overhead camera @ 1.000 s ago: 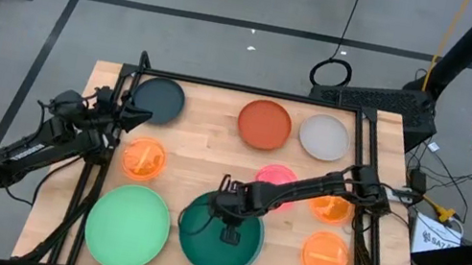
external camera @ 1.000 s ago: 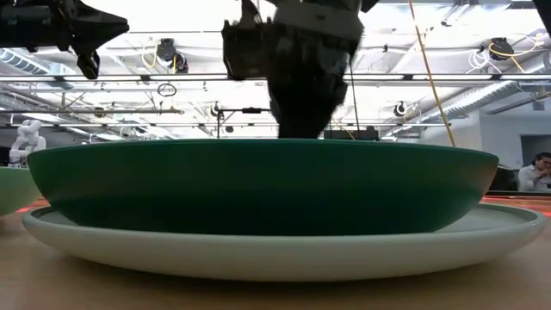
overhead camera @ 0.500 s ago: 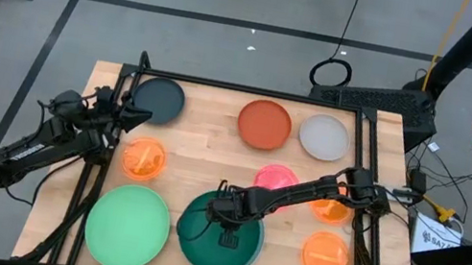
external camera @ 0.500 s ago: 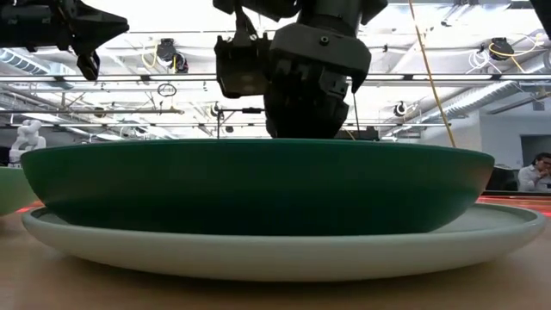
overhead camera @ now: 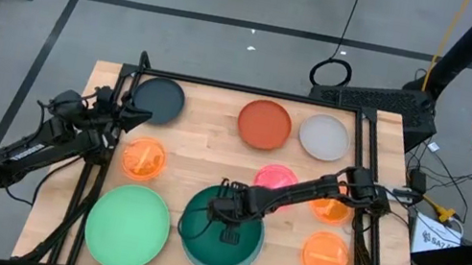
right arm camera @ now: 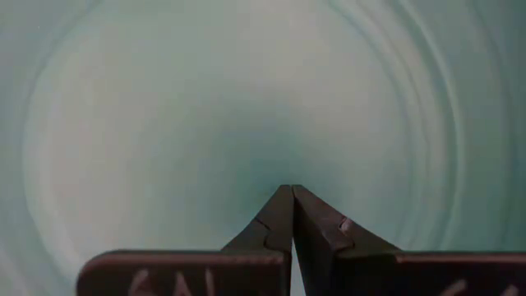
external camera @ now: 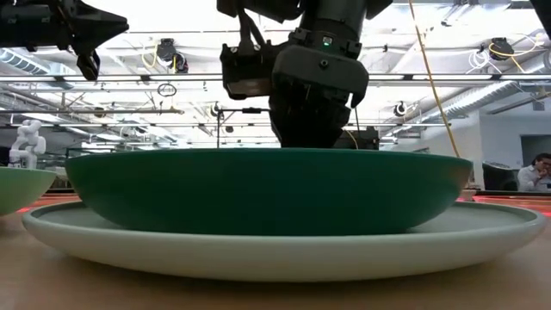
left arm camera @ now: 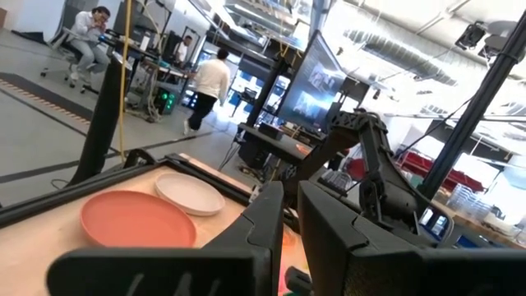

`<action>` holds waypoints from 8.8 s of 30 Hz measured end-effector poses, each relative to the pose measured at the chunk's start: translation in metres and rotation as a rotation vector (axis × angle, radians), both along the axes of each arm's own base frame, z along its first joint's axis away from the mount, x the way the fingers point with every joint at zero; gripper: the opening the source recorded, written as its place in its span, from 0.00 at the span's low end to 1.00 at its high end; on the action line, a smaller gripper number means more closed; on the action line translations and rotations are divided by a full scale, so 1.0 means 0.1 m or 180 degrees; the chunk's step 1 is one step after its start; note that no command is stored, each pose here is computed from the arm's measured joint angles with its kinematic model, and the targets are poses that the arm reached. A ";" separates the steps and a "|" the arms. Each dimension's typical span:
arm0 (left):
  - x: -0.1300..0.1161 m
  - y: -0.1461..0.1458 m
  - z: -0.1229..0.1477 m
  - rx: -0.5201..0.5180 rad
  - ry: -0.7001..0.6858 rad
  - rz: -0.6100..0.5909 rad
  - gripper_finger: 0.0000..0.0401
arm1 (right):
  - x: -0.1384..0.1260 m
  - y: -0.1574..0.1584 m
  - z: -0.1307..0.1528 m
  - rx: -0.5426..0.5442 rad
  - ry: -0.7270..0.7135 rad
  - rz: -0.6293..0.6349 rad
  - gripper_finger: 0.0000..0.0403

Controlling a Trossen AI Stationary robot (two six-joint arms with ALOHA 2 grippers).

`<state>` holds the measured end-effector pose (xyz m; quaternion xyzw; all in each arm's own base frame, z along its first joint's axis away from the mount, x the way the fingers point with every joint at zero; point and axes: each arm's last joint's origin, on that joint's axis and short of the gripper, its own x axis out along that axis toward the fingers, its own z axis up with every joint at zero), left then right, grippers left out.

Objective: Stack plastic plates
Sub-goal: Adjust the stacked plates, then stack the light green plate on top of the green plate

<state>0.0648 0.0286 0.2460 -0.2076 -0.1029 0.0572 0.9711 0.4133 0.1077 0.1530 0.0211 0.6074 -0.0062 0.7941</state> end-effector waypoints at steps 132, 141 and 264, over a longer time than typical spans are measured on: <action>0.87 -1.24 -0.47 -0.0142 0.4731 -0.1606 0.12 | -1.98 -0.83 1.03 -0.1060 -0.3325 0.0315 0.00; 0.85 -1.18 -0.49 0.0198 0.4786 -0.1411 0.12 | -1.98 -0.83 1.03 -0.1059 -0.3326 0.0316 0.00; 1.09 -1.41 -0.86 0.1012 0.4676 -0.1397 0.03 | -1.98 -0.83 1.01 -0.1011 -0.3283 0.0273 0.00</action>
